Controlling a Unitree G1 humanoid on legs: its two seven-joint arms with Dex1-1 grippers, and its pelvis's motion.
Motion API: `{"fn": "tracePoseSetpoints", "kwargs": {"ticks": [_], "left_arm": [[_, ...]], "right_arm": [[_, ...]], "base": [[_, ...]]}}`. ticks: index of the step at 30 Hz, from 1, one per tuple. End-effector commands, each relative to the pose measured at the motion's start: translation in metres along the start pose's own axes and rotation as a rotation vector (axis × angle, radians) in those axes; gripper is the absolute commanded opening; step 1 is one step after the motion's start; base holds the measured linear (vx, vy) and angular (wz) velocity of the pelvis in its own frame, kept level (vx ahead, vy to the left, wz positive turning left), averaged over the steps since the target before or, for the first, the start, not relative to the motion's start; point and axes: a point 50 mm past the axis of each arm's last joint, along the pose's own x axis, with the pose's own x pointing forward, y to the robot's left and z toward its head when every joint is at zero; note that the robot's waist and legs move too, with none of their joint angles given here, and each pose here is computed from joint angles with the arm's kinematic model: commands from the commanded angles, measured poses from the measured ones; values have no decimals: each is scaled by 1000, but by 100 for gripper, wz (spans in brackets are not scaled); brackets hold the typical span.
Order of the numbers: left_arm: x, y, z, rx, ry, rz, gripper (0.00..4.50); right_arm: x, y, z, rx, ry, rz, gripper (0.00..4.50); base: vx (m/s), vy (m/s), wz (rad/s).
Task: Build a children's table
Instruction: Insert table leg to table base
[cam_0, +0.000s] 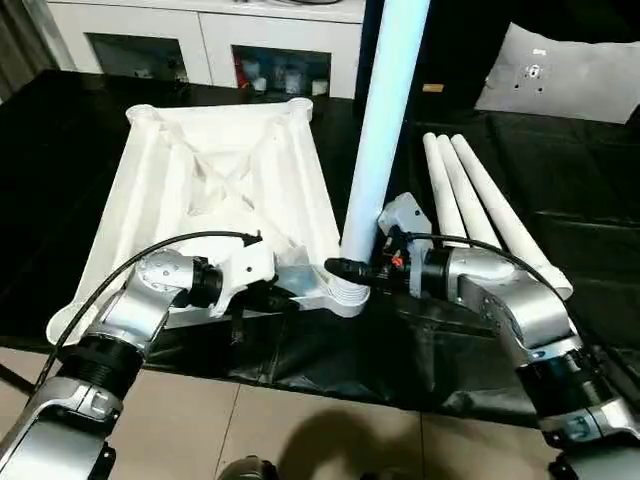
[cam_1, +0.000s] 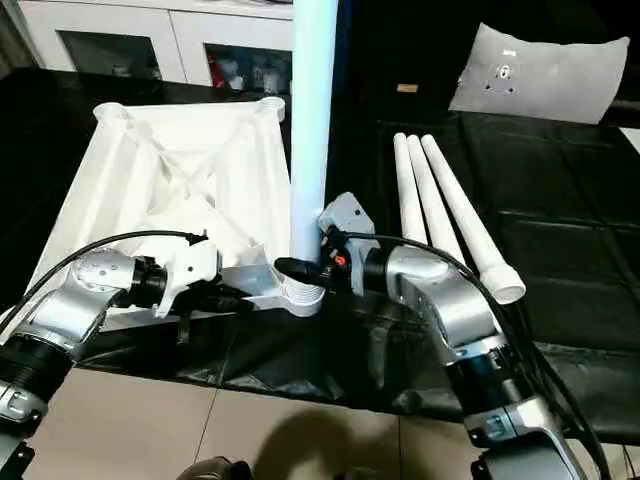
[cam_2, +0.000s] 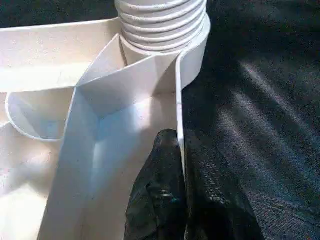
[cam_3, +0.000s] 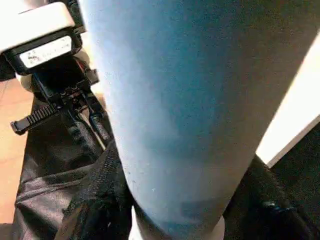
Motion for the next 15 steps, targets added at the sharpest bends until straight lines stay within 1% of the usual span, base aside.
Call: {"fn": "tracePoseSetpoints", "kwargs": {"ticks": [1, 3, 6, 8, 11, 13, 15], "left_arm": [[3, -2, 1, 13, -6, -13, 0], [2, -2, 0, 14, -5, -11, 0], [1, -1, 0, 19, -3, 1, 0], [-1, 0, 0, 22, 0, 9, 0], [-2, 1, 0, 25, 6, 15, 0], [-2, 1, 0, 27, 9, 12, 0], [-1, 0, 0, 30, 11, 1, 0]], "right_arm": [[-3, -5, -20, 91, 47, -34, 191], [-6, -5, -25, 114, 46, -44, 191], [-10, -4, -32, 108, 52, -58, 191], [-12, 0, -35, 80, 54, -61, 191], [-12, 7, -37, 37, 61, -44, 190], [-9, 12, -41, -34, 113, -19, 190], [-7, 14, -44, -64, 142, 1, 190]], "base": [[0, 0, 0], [0, 0, 0], [0, 0, 0], [0, 0, 0], [0, 0, 0], [0, 0, 0], [0, 0, 0]]}}
